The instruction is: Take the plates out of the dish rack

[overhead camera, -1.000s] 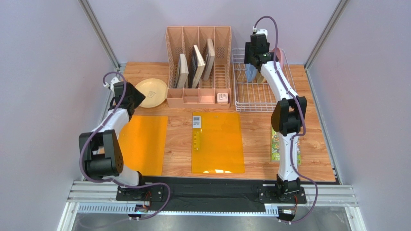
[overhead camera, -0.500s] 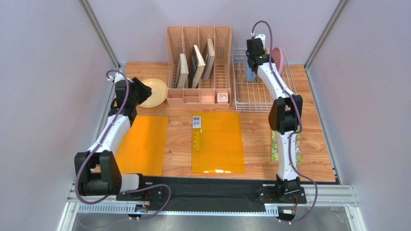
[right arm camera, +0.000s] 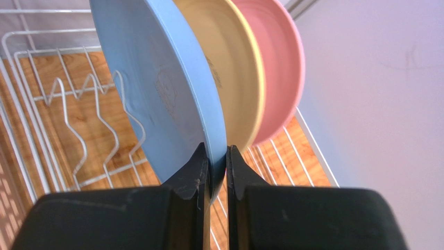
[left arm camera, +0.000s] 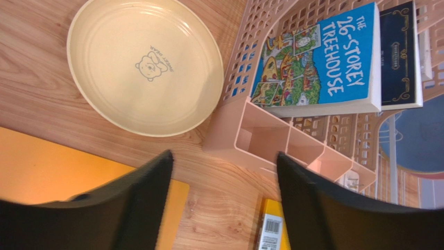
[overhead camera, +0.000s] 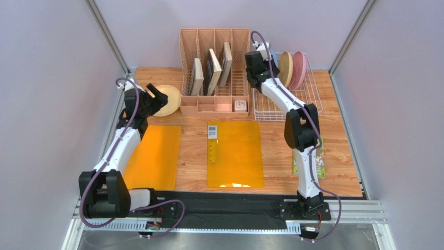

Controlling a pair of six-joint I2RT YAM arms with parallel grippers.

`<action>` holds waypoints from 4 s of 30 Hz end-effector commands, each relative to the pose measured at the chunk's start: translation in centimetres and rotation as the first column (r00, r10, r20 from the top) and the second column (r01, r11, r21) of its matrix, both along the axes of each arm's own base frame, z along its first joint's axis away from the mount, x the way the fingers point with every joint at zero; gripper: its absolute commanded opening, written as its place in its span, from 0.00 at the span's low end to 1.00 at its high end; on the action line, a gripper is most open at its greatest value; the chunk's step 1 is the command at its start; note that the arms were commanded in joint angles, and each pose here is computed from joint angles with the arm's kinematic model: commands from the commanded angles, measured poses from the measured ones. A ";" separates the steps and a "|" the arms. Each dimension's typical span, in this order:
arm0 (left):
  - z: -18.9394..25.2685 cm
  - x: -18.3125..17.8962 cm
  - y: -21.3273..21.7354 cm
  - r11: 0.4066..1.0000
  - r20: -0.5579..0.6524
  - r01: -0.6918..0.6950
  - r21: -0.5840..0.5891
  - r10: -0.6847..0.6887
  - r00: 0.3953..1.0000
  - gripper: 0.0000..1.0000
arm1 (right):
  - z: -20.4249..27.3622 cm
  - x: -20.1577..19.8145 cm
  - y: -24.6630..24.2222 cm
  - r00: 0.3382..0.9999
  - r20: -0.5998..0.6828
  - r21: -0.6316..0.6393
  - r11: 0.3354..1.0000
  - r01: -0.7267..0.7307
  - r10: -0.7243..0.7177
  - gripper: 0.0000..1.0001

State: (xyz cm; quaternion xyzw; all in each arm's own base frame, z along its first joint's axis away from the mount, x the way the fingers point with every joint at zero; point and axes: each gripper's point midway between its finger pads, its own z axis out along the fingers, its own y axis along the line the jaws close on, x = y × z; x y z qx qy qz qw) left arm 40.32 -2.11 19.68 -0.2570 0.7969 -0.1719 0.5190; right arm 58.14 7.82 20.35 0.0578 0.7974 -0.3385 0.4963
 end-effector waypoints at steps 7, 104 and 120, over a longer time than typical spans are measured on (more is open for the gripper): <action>4.0 -0.9 -2.5 0.991 0.108 0.132 -0.010 -0.130 0.986 1.00 | 14.6 -8.0 0.0 0.952 0.305 0.141 0.989 -0.049 0.004 0.00; 7.8 0.5 5.7 0.985 0.227 -0.170 0.031 0.159 0.961 0.00 | 4.1 -14.6 5.9 0.858 0.175 0.779 0.466 -0.421 0.482 0.81; -3.6 8.9 9.5 0.974 0.077 -0.207 -0.093 0.214 0.974 0.00 | 4.3 -12.0 4.9 0.870 0.165 0.791 0.465 -0.398 0.464 0.80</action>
